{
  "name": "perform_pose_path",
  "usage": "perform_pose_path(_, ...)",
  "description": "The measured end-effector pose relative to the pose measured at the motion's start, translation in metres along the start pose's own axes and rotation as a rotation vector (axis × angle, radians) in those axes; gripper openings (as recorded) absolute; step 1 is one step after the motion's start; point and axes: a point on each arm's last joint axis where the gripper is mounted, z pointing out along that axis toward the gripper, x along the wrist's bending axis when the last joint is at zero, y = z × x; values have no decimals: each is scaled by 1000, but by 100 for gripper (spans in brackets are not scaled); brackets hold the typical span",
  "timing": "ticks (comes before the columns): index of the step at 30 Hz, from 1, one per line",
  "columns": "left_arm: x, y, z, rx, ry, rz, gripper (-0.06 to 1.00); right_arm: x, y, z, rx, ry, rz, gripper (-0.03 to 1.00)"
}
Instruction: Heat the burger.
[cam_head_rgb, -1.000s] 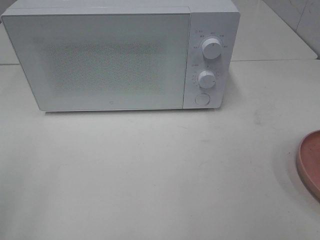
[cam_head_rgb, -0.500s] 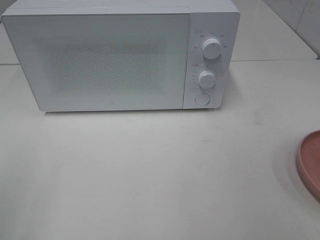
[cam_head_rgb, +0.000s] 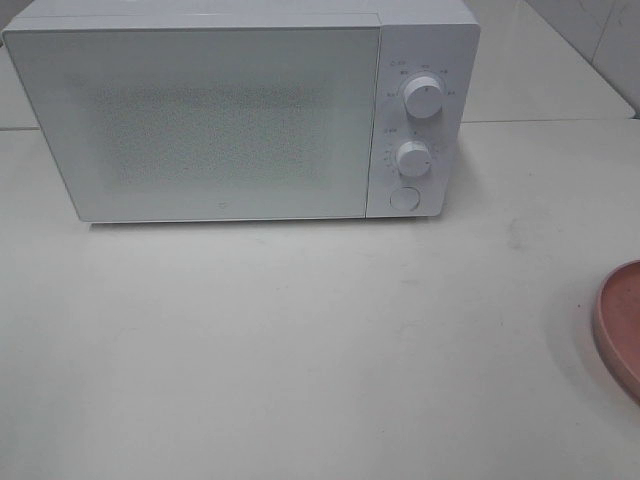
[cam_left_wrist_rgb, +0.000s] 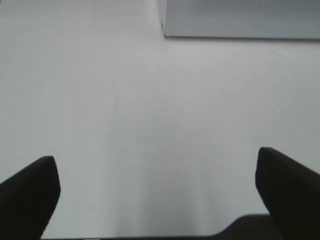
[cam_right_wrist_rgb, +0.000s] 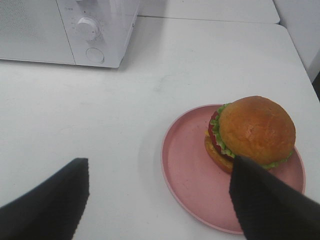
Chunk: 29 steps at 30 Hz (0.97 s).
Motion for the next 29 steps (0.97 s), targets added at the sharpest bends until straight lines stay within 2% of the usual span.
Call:
perform_pose_path(2,0,-7,-11,-87,42,-27,99,0,0,0,0,0,0,75)
perform_pose_path(5,0,-12,-17,-134,64,-39,99,0,0,0,0,0,0,75)
perform_pose_path(29,-1,-12,-17,-141,70,-42,99,0,0,0,0,0,0,75)
